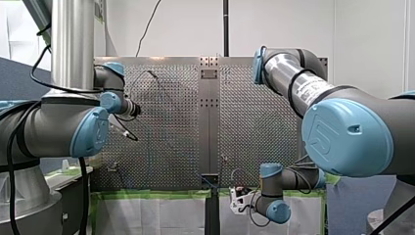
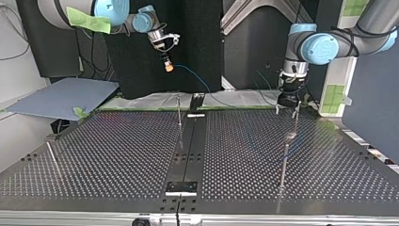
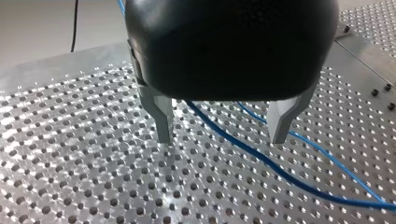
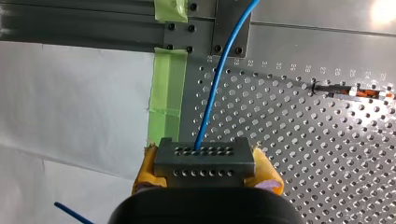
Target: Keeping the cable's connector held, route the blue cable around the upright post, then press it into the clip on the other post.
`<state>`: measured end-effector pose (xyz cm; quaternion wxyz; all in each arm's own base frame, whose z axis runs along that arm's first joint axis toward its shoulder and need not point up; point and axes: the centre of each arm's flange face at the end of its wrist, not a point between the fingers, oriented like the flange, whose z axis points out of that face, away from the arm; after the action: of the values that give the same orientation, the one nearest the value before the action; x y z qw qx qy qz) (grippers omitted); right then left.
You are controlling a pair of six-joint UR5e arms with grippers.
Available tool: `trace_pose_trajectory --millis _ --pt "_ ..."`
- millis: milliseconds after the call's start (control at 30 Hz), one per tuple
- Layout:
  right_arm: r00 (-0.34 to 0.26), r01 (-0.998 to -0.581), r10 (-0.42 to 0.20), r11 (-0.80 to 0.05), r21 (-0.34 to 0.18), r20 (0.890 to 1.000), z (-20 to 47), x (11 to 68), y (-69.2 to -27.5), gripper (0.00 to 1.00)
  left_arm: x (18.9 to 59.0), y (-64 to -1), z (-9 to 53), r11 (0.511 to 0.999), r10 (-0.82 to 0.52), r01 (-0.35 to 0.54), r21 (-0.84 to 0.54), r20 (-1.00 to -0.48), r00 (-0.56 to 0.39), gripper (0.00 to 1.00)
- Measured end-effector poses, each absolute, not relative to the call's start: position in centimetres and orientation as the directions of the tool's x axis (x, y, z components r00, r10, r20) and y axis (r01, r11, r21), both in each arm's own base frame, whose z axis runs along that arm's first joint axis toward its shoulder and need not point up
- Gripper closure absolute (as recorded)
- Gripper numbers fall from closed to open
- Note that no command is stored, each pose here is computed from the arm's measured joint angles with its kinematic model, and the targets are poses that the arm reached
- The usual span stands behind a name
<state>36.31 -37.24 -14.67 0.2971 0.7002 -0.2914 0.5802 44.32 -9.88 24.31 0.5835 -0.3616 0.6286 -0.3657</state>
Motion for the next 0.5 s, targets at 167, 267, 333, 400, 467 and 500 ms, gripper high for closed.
trace_pose_trajectory --millis 167,267,333,400,467,500 --pt "0.157 -0.747 -0.06 -0.661 0.078 0.986 -14.6 36.7 -36.9 1.0 44.8 -9.8 25.2 0.437 -0.898 0.025 -0.899 -0.437 -0.04 0.01" --pt "0.156 -0.742 -0.057 -0.665 0.079 0.986 -14.6 36.9 -36.7 1.0 44.9 -9.6 26.5 0.432 -0.901 0.073 -0.899 -0.434 -0.016 0.01" --pt "0.156 -0.739 -0.056 -0.669 0.079 0.986 -14.6 37.1 -36.6 1.0 44.8 -9.4 27.5 0.435 -0.9 0.094 -0.895 -0.436 0.009 0.01" --pt "0.156 -0.736 -0.055 -0.672 0.079 0.986 -14.6 37.3 -36.4 1.0 44.5 -9.2 28.3 0.438 -0.899 0.1 -0.894 -0.437 0.029 0.01" --pt "0.156 -0.733 -0.054 -0.676 0.079 0.986 -14.6 37.5 -36.2 1.0 44.2 -8.9 29.1 0.441 -0.898 0.1 -0.892 -0.438 0.047 0.01" --pt "0.156 -0.732 -0.055 -0.677 0.078 0.986 -14.6 37.5 -36.1 1.0 44.0 -8.8 29.4 0.443 -0.897 0.099 -0.891 -0.44 0.052 0.01"
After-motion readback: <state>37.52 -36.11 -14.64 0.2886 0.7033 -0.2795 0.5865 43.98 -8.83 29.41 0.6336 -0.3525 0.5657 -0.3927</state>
